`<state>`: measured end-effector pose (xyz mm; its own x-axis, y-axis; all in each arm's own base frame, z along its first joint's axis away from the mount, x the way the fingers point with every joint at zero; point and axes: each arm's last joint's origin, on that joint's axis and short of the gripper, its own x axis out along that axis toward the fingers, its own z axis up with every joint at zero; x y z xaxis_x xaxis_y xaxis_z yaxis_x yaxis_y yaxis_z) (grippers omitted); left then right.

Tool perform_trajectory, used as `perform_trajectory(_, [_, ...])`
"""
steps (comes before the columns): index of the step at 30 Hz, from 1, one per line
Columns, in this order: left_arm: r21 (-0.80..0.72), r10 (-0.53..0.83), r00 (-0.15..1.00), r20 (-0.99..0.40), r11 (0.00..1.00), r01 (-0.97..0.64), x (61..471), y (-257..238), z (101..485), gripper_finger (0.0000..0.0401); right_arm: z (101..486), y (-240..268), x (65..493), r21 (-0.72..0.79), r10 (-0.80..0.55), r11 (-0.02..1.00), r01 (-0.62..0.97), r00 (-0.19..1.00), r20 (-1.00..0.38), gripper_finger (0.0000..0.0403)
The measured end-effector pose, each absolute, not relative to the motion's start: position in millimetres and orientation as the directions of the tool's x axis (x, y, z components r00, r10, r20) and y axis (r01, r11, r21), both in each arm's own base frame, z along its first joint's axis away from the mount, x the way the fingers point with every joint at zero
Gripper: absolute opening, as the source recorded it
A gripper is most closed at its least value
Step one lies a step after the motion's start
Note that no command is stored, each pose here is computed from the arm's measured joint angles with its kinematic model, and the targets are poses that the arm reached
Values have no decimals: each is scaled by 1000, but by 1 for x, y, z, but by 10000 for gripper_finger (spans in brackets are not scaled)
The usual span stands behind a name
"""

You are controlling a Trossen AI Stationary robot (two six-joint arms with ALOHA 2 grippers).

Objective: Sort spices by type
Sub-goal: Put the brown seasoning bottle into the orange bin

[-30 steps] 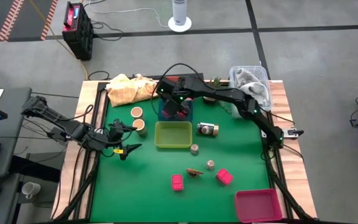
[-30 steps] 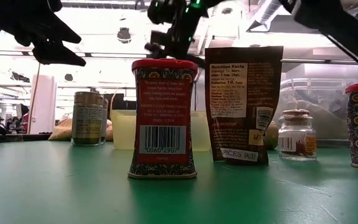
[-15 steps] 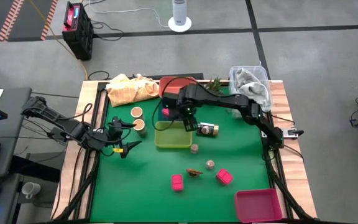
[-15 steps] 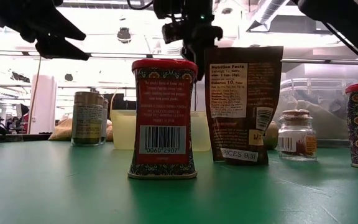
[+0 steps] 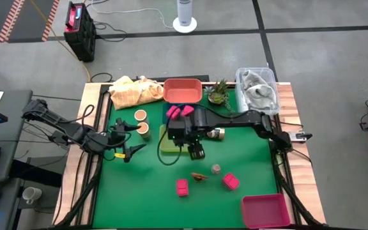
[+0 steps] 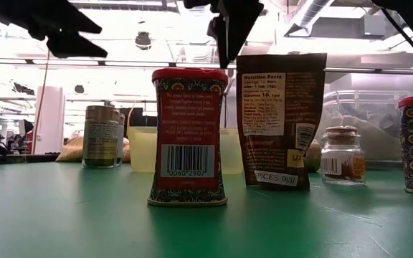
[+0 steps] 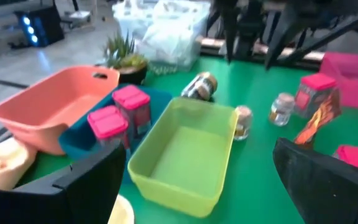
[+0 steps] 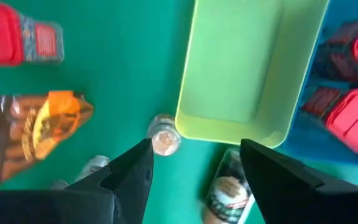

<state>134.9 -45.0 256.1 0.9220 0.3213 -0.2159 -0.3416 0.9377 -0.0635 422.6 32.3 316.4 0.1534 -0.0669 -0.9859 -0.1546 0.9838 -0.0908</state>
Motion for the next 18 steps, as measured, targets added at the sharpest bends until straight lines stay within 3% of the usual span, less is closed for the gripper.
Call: perform_trajectory(18, [-74,268,938,-221,954,-290,134,-46,257,389,248,37,417,-26,-19,989,147,-48,-999,276])
